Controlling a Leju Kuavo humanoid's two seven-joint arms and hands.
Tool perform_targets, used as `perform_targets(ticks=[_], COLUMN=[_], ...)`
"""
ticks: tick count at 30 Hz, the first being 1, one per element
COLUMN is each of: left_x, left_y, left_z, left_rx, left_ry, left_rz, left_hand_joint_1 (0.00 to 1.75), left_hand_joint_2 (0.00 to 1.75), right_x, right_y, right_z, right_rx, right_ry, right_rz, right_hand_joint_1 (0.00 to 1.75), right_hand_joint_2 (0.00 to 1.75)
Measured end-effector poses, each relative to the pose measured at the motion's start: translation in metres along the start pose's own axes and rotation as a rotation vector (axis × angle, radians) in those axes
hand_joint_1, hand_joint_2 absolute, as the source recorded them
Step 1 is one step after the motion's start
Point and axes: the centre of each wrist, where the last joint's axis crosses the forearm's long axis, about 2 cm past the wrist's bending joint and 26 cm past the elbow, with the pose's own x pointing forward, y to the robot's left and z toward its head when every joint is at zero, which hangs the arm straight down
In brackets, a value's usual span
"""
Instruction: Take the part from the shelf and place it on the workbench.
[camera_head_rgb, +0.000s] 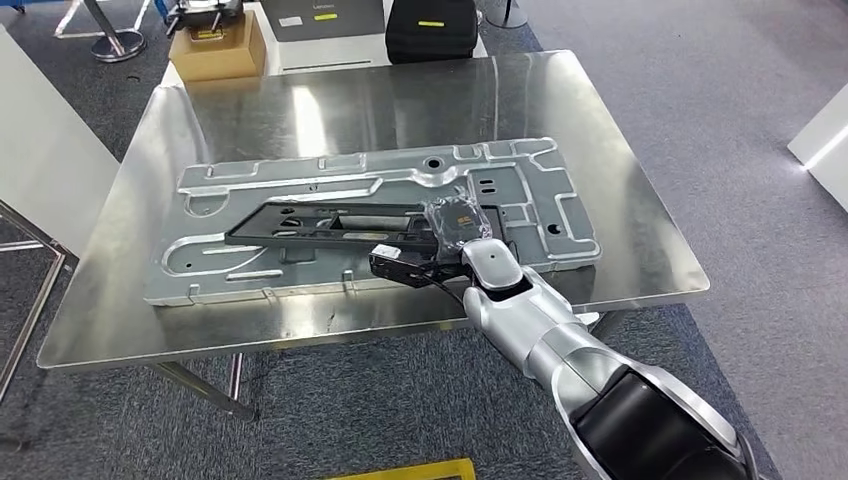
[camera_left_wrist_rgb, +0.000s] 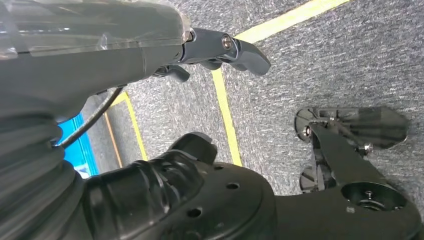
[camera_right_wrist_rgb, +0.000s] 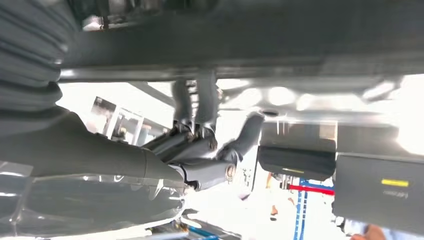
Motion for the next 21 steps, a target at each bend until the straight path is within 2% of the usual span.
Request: perform_targets(ticks=[21], left_x=[-0.001], left_y=[0.008], left_z=[0.0], left_rx=[0.022], left_ry=[-0.017], left_rz=[0.06], left_hand_joint_1=[0.0], left_hand_joint_2=[0.0], right_x=[-0.012], right_y=[0.0], right_z=[0.002], right_rx=[0.003], right_ry=[0.051], right_rz=[-0.034], right_hand_joint_1=[0.0], right_hand_joint_2=[0.0])
